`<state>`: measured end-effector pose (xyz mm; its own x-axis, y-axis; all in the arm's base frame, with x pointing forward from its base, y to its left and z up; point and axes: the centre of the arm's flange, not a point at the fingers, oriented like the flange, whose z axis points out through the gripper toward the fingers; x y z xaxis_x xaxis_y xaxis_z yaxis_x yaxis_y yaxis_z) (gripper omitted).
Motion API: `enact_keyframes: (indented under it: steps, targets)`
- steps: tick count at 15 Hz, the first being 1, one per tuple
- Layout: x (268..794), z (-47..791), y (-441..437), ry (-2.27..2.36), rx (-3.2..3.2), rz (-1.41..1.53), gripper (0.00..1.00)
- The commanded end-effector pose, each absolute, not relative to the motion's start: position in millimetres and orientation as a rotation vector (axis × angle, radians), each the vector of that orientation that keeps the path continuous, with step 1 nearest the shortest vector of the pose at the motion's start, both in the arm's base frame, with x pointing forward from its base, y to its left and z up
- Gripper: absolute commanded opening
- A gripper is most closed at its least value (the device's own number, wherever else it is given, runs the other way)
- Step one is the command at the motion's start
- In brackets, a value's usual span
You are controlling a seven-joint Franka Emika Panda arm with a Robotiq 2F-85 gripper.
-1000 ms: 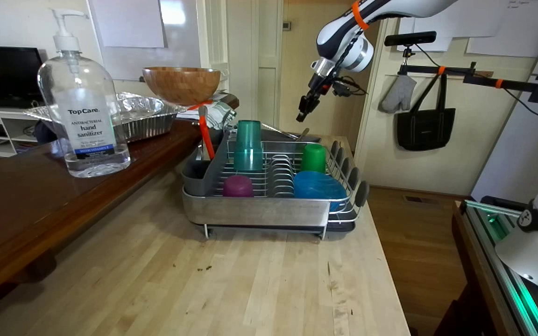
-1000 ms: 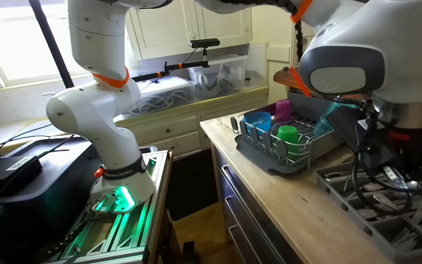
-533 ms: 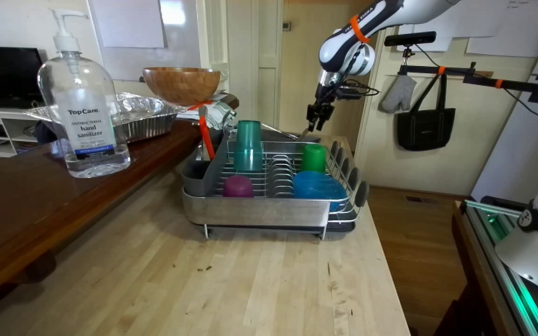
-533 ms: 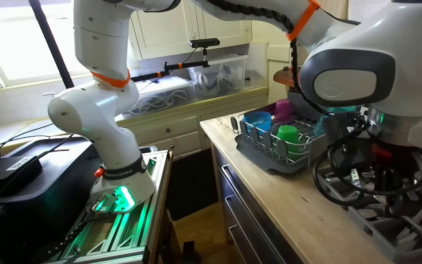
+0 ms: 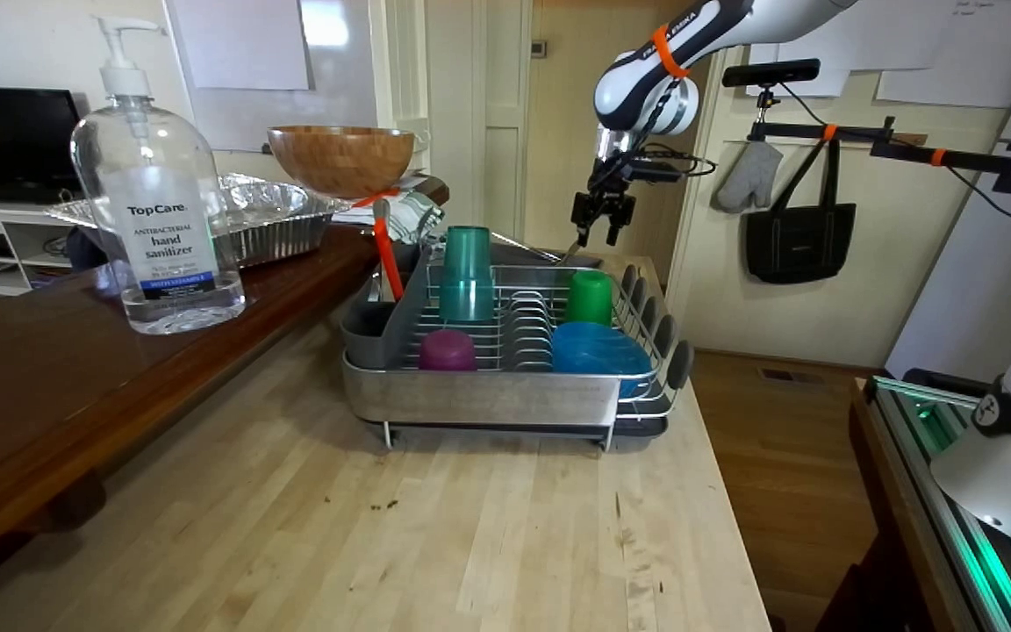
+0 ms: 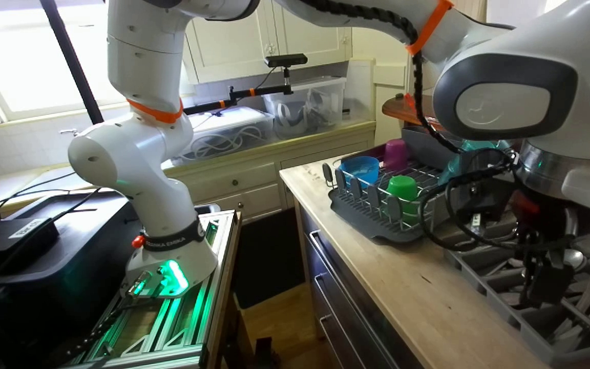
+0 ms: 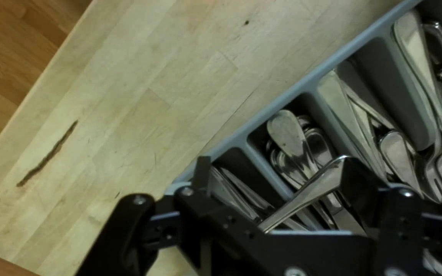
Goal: Move a knife from the cutlery holder to the plate rack
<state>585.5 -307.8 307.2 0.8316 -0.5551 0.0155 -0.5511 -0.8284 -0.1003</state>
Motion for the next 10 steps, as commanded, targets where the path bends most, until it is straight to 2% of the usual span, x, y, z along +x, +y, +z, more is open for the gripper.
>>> enact_keyframes:
  steps: [1,3,4,7,9,10]
  targets:
    - [618,302,-309,1.122,-2.821,0.1,1.0]
    - [630,294,-309,1.248,-2.758,0.174,0.98]
    - [634,288,-311,1.314,-2.729,0.207,0.92]
    - [640,266,-321,1.502,-2.622,0.318,0.87]
    - [644,257,-327,1.611,-2.54,0.394,0.85]
    - [644,254,-330,1.662,-2.494,0.433,0.87]
